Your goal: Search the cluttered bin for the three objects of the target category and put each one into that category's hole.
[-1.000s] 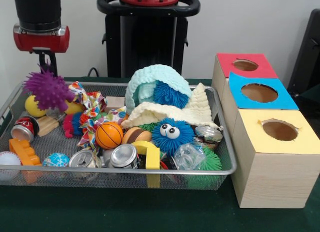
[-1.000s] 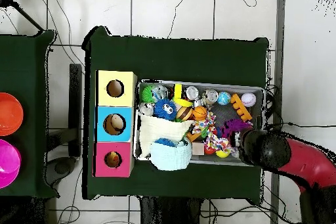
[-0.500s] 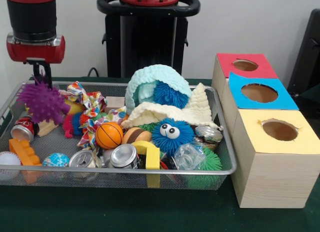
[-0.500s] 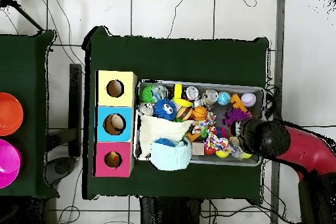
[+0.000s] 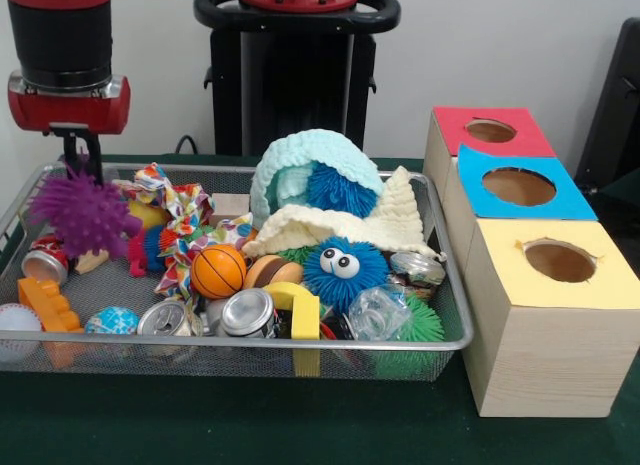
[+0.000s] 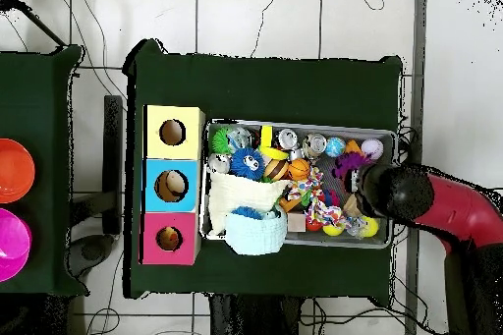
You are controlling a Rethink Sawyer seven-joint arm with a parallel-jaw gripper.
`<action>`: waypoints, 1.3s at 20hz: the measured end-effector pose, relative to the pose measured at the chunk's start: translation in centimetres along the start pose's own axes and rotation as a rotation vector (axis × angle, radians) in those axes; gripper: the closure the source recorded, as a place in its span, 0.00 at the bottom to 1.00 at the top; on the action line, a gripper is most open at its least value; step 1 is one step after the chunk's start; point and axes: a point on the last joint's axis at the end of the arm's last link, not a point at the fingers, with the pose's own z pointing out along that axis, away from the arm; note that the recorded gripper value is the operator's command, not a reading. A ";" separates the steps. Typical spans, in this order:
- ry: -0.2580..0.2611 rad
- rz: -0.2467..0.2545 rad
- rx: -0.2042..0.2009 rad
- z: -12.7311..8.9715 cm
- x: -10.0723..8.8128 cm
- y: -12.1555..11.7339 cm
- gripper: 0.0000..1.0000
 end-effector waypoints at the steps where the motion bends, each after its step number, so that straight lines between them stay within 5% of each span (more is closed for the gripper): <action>1: 0.006 -0.001 -0.002 -0.2 -0.3 0.1 1.00; 10: 0.051 -0.022 -0.019 -1.5 -1.3 1.9 1.00; 11: 0.055 -0.033 -0.018 -1.6 -1.6 2.6 0.00; 26: 0.015 -0.072 0.020 -3.5 -4.8 4.3 0.00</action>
